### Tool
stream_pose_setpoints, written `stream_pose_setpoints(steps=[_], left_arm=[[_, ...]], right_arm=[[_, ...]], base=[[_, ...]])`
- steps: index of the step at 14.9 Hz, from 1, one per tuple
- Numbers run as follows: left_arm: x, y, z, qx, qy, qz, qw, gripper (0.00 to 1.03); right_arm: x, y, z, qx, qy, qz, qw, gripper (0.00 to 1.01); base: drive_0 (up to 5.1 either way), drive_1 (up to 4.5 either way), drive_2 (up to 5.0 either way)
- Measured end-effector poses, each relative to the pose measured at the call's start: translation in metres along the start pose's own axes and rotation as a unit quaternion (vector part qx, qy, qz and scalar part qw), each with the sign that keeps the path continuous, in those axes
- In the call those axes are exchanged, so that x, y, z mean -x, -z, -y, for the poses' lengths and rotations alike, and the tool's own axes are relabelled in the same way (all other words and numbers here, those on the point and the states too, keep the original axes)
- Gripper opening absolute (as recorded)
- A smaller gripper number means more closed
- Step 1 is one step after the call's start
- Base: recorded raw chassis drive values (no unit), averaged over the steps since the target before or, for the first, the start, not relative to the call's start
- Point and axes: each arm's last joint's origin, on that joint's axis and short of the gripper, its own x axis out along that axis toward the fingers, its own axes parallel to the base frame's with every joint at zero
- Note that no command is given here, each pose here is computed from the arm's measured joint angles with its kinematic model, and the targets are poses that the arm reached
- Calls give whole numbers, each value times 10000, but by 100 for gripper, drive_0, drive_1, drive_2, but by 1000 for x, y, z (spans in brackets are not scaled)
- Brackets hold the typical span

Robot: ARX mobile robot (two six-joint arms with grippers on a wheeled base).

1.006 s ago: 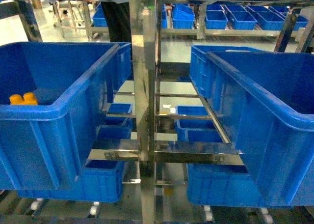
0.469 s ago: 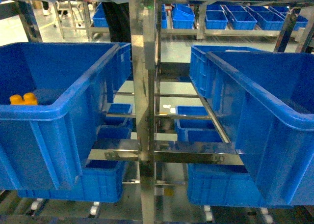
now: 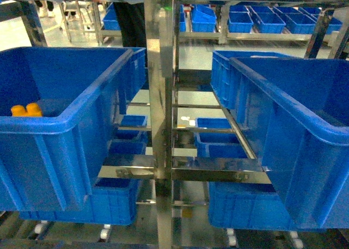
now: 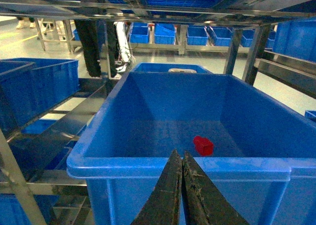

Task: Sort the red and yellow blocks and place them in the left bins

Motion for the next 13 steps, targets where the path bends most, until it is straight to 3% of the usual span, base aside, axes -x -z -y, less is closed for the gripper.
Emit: stream_pose_setpoints(steps=[8,13], left_arm=[[27,22,-1,2,-71,7,10000,2],[36,27,-1,1,-69,120,9999,2]], right_arm=[[24,19,0,-4,6,25,10000,2],[33,18,0,-4,7,91,10000,2]], base=[[0,0,0],[0,0,0]])
